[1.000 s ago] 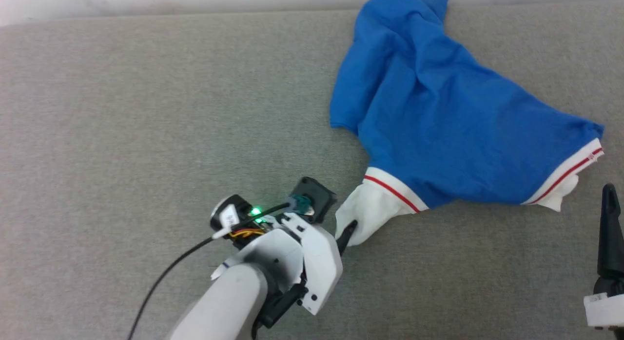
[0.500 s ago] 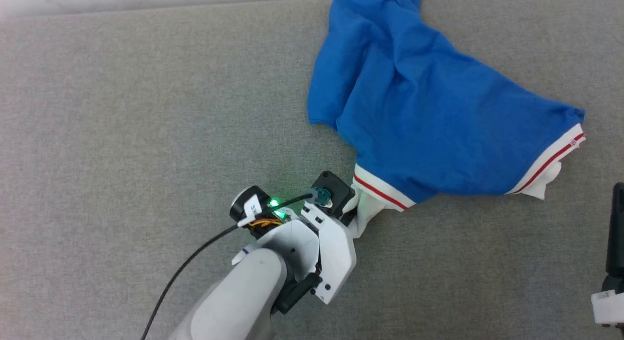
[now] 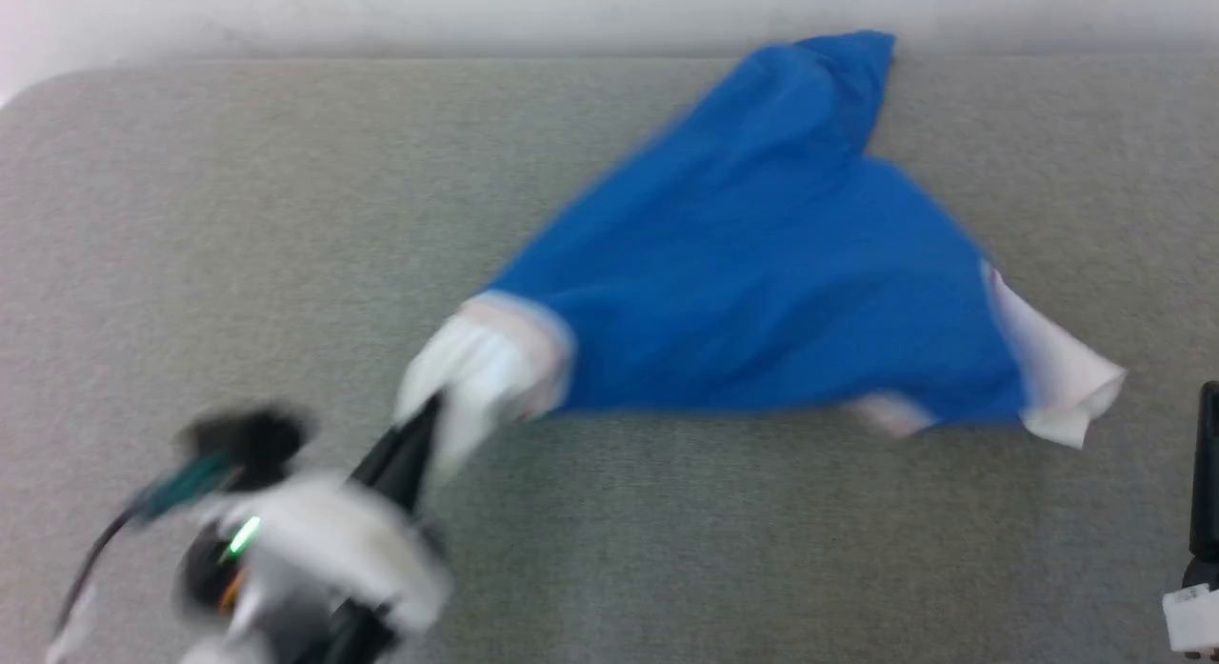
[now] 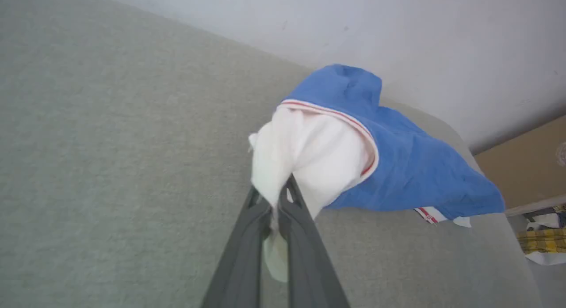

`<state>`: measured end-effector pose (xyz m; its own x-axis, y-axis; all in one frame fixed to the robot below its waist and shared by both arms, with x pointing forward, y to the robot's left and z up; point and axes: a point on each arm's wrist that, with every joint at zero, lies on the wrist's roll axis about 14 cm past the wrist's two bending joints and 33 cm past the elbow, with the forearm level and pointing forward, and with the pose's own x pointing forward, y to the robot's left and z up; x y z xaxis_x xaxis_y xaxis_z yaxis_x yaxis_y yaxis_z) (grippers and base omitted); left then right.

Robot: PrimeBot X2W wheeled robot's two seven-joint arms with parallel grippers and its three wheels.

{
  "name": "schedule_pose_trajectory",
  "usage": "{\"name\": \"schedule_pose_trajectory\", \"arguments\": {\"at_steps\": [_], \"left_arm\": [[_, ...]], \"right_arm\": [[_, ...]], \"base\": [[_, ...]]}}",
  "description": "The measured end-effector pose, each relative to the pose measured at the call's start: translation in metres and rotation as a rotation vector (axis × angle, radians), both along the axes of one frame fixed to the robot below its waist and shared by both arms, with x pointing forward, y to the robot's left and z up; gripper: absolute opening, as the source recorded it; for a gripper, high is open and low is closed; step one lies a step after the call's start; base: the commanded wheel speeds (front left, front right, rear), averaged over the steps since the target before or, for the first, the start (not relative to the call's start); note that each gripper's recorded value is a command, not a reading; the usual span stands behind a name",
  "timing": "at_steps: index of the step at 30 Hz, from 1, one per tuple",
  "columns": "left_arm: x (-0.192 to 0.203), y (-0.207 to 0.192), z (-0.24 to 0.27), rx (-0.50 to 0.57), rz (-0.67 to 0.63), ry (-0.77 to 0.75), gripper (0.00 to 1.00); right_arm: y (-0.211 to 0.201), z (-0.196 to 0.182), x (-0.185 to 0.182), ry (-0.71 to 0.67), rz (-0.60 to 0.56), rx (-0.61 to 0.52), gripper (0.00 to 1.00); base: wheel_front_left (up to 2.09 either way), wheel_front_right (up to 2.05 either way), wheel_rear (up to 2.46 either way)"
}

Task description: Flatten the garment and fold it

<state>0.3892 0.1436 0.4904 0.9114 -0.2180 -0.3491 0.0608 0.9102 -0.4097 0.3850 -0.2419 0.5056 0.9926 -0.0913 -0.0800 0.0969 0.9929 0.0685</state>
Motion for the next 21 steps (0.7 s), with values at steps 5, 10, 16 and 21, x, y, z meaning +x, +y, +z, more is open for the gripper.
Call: {"name": "schedule_pose_trajectory", "arguments": {"at_steps": [5,10,16,21], "left_arm": [[-0.063,0.064,-0.038,0.016,0.233,0.17,0.0],[-0.086,0.065,-0.059,-0.011,0.285,0.232,1.0],[-0.062,0.06,-0.032,-0.014,0.268,0.094,1.0],[-0.02,0.058,0.047,0.06,0.196,-0.191,1.0]], "right_arm": [[0.01,0.0,0.008,-0.005,0.033,0.011,1.0],[0.022,-0.006,0.015,0.014,0.067,0.026,1.0],[0.029,-0.006,0.018,0.017,0.088,0.032,1.0],[0.026,-0.005,0.018,0.018,0.079,0.027,1.0]], "base": [[0.0,0.0,0.0],[0.0,0.0,0.0],[0.0,0.0,0.0],[0.0,0.0,0.0]]}}
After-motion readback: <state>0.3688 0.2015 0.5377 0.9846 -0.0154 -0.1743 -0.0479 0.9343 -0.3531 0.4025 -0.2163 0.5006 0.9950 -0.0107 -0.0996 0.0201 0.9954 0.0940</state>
